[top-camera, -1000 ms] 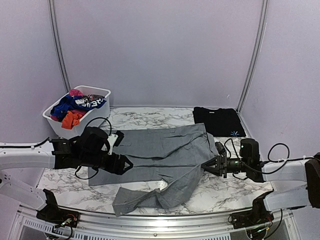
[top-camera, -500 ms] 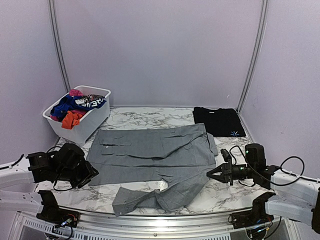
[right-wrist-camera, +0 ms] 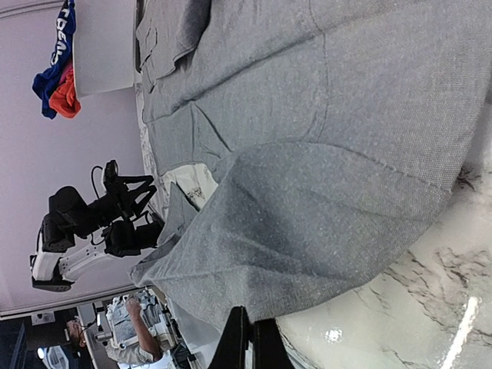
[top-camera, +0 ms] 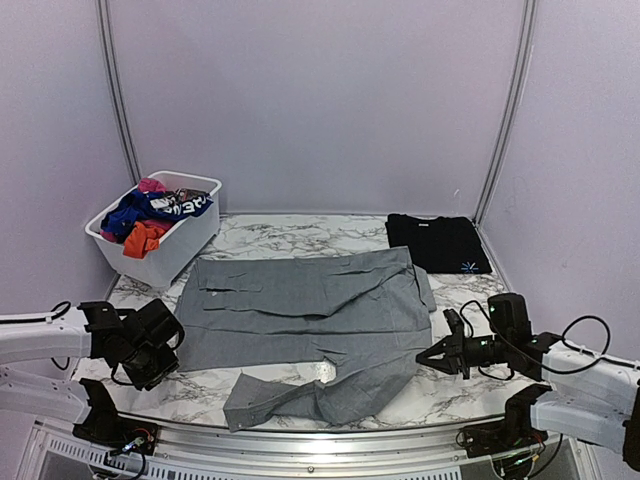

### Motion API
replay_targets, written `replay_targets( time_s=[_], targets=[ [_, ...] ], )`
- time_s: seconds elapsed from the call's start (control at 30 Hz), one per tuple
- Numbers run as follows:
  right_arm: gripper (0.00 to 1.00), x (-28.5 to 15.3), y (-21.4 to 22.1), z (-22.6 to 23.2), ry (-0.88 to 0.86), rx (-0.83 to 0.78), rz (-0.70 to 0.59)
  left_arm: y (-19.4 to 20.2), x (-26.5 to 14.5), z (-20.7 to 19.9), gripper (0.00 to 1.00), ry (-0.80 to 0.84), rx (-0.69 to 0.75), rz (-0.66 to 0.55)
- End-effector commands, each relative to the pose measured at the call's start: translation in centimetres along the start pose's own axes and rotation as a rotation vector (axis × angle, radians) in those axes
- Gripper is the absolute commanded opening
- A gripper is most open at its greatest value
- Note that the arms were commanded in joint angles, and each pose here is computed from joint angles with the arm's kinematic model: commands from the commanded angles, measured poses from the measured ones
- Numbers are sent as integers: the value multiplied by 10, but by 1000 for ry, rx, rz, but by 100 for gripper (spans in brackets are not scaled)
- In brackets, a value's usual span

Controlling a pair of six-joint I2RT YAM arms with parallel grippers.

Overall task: Fold and stack the mixed laundry pile
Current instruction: Pick up the 1/3-folded shirt from the center of the board.

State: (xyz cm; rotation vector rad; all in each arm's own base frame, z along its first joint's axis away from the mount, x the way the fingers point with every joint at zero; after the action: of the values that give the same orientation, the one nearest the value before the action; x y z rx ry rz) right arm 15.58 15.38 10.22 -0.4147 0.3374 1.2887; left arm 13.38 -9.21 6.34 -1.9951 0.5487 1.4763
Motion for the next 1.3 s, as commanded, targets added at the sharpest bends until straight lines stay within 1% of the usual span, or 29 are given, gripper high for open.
replay_targets(
  time_s=[0.0, 0.17, 0.33, 0.47, 0.6, 0.73, 0.93, 1.07, 1.13, 1.2, 1.27],
  targets=[
    [0, 1, -1, -1, 18, -3, -1, -15, -4, -12, 41, -24, 32, -67],
    [0, 2, -1, -3, 23, -5, 5, -14, 3, -27, 39, -29, 80, -36],
    [0, 3, -3, -3, 29, -13, 2, -4, 14, -25, 36, -70, 96, 20],
    [0, 3, -5, -2, 37, -23, 6, -1, 21, -23, 37, -100, 111, 33],
    [0, 4, -6, -2, 41, -28, 9, 6, 31, -25, 37, -108, 119, 76],
    [0, 4, -7, -1, 49, -33, 14, 13, 38, -17, 27, -120, 97, 110],
    [0, 3, -6, 1, 60, -47, 32, 16, 37, -9, 1, -124, 67, 133],
    [0, -2, 2, 1, 75, -38, 63, 17, 26, 2, 0, -137, 35, 153],
    [0, -6, 8, 2, 65, -31, 64, 14, 18, 5, 0, -139, 27, 144],
    [0, -10, 14, 4, 52, -16, 68, 10, 7, 3, 0, -106, 18, 138],
    [0, -13, 21, 4, 48, 4, 78, 12, 2, 4, 0, -101, 11, 166]
  ],
)
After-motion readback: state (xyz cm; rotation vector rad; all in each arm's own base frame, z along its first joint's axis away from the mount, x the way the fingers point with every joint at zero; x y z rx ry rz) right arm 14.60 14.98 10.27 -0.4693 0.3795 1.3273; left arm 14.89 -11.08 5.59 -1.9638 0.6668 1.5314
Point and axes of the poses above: each gripper's point midway between its finger pads, its own x axis out along the fingers, its own z axis along the line the jaws close on, y = z × x, the point moved 4 cm from there along -x, back along the fingers, and after that the axes turned 4 degrees about -x, right-handed, at the moved point
